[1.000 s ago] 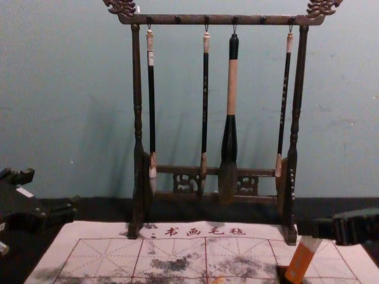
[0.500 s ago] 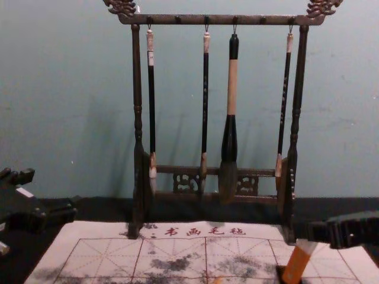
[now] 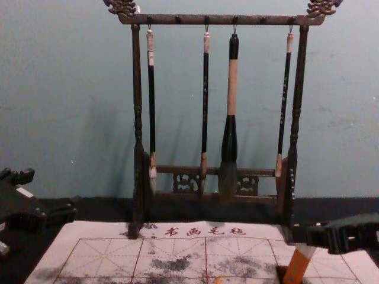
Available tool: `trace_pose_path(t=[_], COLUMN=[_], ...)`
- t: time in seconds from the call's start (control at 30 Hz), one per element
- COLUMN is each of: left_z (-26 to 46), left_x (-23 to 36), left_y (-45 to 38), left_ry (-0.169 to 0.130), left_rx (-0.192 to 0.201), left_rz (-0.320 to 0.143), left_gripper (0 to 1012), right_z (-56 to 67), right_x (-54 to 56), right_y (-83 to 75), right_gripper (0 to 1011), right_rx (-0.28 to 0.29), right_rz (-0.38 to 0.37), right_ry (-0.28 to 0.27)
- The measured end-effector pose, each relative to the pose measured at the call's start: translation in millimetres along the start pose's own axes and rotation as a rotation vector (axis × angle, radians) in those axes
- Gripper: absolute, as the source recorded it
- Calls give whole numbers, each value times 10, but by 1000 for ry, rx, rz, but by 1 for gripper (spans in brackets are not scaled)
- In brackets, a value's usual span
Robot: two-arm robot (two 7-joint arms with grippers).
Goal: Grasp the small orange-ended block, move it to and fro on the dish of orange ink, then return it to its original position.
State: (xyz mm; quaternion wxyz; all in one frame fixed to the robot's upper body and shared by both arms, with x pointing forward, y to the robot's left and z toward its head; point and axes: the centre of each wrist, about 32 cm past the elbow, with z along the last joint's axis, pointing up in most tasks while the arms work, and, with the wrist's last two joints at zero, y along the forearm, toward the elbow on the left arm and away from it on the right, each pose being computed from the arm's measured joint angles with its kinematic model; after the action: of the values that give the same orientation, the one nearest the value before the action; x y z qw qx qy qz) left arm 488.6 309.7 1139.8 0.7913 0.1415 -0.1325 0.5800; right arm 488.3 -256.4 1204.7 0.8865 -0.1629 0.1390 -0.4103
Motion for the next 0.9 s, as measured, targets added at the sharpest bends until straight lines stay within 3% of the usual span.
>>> trace_pose_path(t=[0.9], left_z=[0], left_x=[0], left_y=[0], left_ry=[0], left_rx=[0], left_rz=[0], left_gripper=[1001], right_z=[-113], right_x=[-68], right_y=[179], right_gripper=[126], right_rx=[-41], right_rz=[-24], right_ry=[-24])
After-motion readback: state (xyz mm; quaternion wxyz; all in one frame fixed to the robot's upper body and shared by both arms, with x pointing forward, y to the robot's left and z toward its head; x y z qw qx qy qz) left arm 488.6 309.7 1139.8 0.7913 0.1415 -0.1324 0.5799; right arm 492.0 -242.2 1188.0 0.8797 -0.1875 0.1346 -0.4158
